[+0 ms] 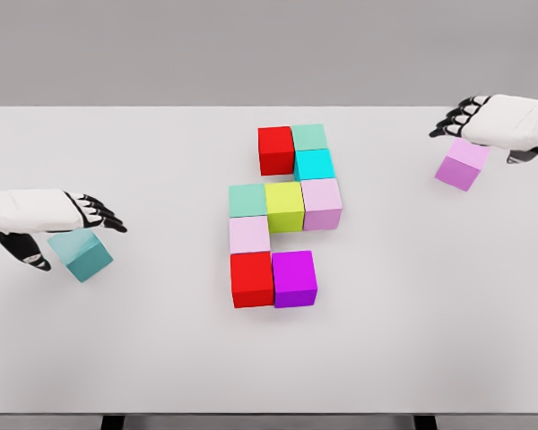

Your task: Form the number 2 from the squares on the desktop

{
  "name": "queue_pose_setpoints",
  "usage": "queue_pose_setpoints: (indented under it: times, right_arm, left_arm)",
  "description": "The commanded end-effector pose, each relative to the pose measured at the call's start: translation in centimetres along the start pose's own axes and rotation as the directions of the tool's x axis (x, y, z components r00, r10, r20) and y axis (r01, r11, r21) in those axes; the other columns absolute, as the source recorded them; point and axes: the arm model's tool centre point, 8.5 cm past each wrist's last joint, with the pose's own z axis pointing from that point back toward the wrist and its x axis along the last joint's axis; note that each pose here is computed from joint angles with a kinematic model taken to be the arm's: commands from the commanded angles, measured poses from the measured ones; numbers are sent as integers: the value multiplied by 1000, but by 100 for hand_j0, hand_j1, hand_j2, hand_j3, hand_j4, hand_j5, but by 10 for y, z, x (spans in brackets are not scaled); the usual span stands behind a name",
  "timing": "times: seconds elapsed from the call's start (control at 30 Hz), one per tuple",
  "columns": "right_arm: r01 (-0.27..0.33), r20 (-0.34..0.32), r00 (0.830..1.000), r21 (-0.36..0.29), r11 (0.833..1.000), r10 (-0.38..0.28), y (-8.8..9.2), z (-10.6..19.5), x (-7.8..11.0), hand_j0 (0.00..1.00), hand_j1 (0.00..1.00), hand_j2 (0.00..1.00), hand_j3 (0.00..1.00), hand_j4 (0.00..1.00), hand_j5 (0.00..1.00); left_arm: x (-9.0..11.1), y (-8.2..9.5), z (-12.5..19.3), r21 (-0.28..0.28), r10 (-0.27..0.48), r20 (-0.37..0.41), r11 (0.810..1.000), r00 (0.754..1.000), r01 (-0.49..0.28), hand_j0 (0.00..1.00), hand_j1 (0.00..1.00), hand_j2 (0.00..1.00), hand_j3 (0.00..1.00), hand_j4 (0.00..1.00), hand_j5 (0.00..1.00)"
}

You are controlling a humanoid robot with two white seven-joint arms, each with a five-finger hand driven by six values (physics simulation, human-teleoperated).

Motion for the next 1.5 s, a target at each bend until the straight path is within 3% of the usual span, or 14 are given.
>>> queue_pose_setpoints:
  times: [0.0,0.53,0.73,0.93,1.07,1.2,1.43,1.47]
  right_arm:
    - [12,6,1000,21,1000,-12,7,-9,2,100,100,100,100,100,100]
    - [15,-31,999,102,995,-11,20,-36,-6,100,100,100,100,100,100]
    - [15,-18,1000,103,995,-13,17,-44,-3,100,100,100,100,100,100]
    - [30,-32,999,118,993,-26,18,-50,-9,100,100,100,100,100,100]
    - [38,-34,999,125,991,-34,21,-52,-9,100,100,100,100,100,100]
    - [25,-43,999,141,990,-19,22,-54,-10,100,100,100,100,100,100]
    - [12,-36,999,160,987,-7,23,-62,-6,100,100,100,100,100,100]
    - [7,-29,1000,172,985,-2,25,-65,-4,100,100,100,100,100,100]
  left_arm:
    - [-4,-1,-2,6,16,-6,1000,1000,-16,100,100,100,100,100,100]
    - [-13,-20,-12,-19,56,-22,998,998,-57,100,100,100,100,100,100]
    - [-16,-22,-11,-16,71,-29,997,997,-72,70,70,70,70,70,70]
    - [-16,-21,-11,-14,72,-28,997,997,-73,47,47,47,47,47,47]
    - [-17,-21,-10,-11,74,-30,997,997,-74,41,41,41,41,41,41]
    - [-23,4,-5,54,46,-45,998,998,-44,35,35,35,35,35,35]
    - [3,38,-61,139,15,78,990,997,-26,36,36,36,36,36,36]
    - [7,49,-68,161,12,87,987,996,-26,36,36,36,36,36,36]
